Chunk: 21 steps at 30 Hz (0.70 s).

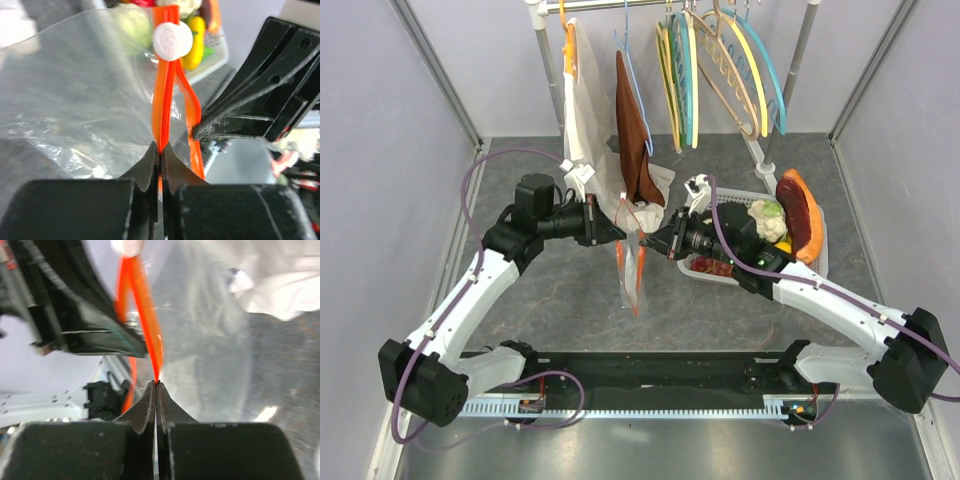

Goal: Place the food in the zip-top bag and seal the zipper
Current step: Open the zipper of the food storage bag at the center of the board.

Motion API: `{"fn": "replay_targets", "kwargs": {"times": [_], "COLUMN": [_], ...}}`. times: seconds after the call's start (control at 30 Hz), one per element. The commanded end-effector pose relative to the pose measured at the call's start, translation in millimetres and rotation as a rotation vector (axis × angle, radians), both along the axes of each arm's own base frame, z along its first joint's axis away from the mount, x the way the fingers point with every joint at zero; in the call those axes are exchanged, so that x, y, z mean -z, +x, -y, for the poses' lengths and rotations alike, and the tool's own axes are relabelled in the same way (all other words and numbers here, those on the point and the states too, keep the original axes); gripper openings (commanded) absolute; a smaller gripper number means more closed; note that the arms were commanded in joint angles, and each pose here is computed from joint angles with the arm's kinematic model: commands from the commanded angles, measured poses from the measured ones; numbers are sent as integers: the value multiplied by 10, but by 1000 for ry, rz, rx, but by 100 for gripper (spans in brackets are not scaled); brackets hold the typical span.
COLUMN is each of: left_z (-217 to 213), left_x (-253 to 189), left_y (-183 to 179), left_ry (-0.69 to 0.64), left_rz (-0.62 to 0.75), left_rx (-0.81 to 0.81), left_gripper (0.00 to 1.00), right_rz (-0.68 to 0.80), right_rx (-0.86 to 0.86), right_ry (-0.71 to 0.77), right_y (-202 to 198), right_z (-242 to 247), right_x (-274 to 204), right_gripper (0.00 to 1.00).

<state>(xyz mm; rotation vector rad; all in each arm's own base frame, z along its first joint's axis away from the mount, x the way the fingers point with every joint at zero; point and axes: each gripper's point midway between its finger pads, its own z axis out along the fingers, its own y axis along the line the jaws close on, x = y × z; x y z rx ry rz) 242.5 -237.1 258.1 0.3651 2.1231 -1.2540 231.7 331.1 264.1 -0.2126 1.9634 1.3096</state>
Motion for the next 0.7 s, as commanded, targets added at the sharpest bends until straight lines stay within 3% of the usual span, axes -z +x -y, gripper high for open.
{"fn": "replay_targets", "kwargs": {"times": [0.0, 0.1, 0.3, 0.37, 0.43, 0.5, 0.53, 0.6, 0.63, 0.67], "left_z": [-296, -499, -774, -791, -702, -563, -508, -406, -384, -372], "left_x": [81, 202, 242, 236, 214, 223, 242, 285, 316, 340], "left_y": [47, 48, 122, 118, 119, 135, 138, 248, 294, 342], "left_ry": [225, 390, 563, 580, 560, 573, 568, 574, 577, 591], "left_rz": [51, 56, 97, 102, 89, 77, 47, 48, 30, 26], "left_rx": [-61, -54, -91, -78, -64, -63, -86, -111, -131, -145], "left_gripper": [2, 2, 2, 2, 2, 2, 2, 2, 2, 2], "right_rz": [27, 27, -1, -10, -15, -17, -11, 22, 44, 49], "right_rx": [133, 202, 311, 328, 239, 166, 143, 107, 100, 92], "right_ry": [-73, -171, -408, -440, -421, -383, -366, -354, -350, -362], "right_y": [250, 378, 462, 465, 372, 306, 286, 273, 280, 266], "right_z": [264, 504, 939, 1017, 902, 775, 735, 692, 683, 701], "right_x": [-11, 153, 563, 634, 649, 613, 595, 534, 463, 451], "right_gripper": [0, 0, 0, 0, 0, 16, 31, 48, 66, 73]}}
